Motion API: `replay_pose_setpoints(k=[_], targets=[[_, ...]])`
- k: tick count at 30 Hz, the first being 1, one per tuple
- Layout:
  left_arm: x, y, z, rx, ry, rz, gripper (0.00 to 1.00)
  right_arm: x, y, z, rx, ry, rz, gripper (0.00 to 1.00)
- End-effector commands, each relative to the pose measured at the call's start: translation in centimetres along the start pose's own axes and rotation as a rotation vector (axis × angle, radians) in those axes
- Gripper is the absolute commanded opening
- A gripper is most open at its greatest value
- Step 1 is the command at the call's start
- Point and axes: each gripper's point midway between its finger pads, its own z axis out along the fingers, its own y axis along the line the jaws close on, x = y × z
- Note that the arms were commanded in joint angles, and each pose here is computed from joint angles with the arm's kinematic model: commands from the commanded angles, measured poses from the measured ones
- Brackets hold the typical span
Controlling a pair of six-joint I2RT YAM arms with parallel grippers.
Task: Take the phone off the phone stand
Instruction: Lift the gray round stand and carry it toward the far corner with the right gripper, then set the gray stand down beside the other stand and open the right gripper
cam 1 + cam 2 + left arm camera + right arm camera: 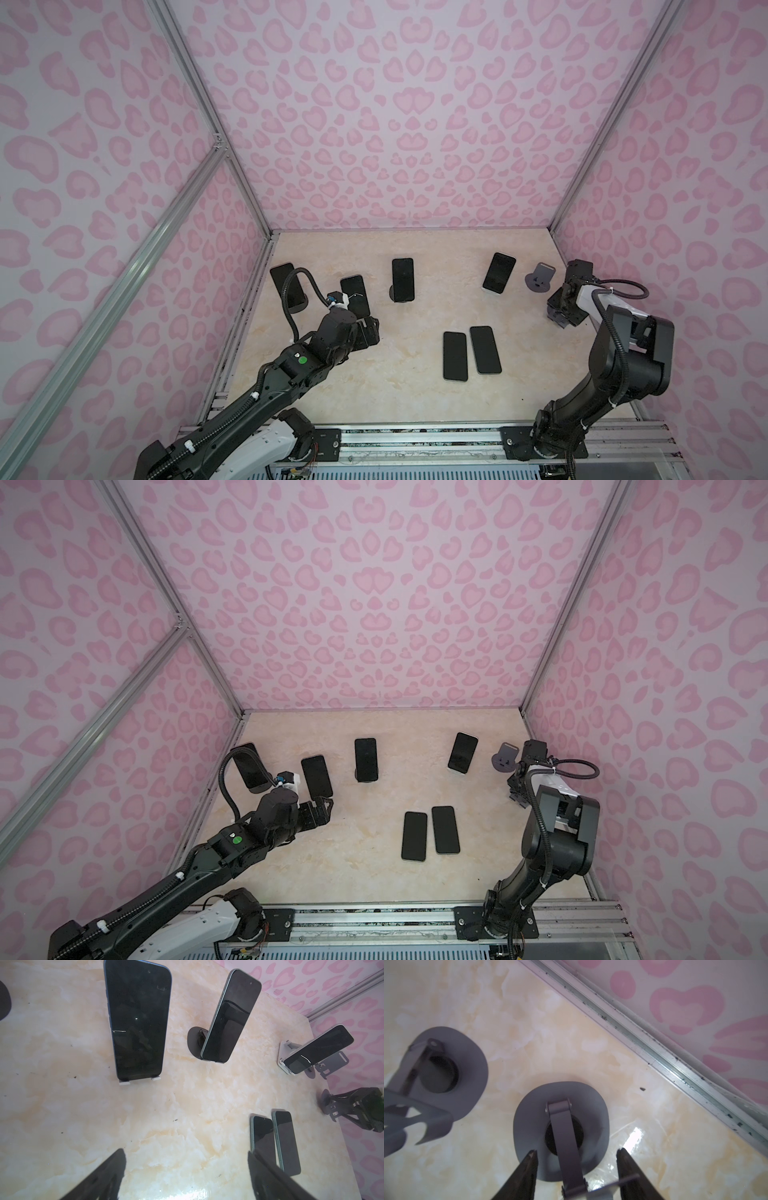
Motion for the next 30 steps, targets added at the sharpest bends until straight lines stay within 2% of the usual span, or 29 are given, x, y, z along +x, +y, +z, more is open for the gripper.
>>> replay_pose_setpoints(k=[1,2,4,6,12,16,19,26,30], targets=[[-0.7,0.1,-0.1,-0.009,-0.037,-0.023,0.95,-0.3,0.7,1.1,-0.016,0.003,-0.018,0.54],[-0.8,0.0,-0.1,-0.006,-0.042,-0.023,0.95,-0.4,0.6,1.4,-0.008,0.007,-0.021,0.56],[-1.2,-0.2,-0.1,-0.004,-0.052,-0.015,0.95,-0.2,0.6,1.7,0.007,0.026,-0.027,0.67],[-1.7,-0.4,-0.3,-0.004,-0.064,-0.010,0.95,0.0,0.8,1.6,0.000,0.042,-0.037,0.72],[-2.7,-1.6,-0.4,0.004,-0.058,0.001,0.95,-1.0,0.5,-1.5,-0.023,0.003,-0.048,0.85],[-3.4,-2.5,-1.1,0.017,-0.048,-0.008,0.95,-2.1,1.1,-5.4,-0.076,-0.072,-0.044,0.88],[-3.8,-2.5,-2.0,0.022,-0.062,-0.027,0.95,-1.8,3.2,-8.7,-0.156,-0.113,-0.081,0.88],[-2.8,-0.5,-3.4,0.016,-0.088,-0.138,0.96,4.8,8.6,-15.2,-0.376,-0.158,-0.283,0.88],[-1.5,0.7,-3.9,0.033,-0.084,-0.220,0.97,7.3,9.0,-16.7,-0.501,-0.139,-0.287,0.88]])
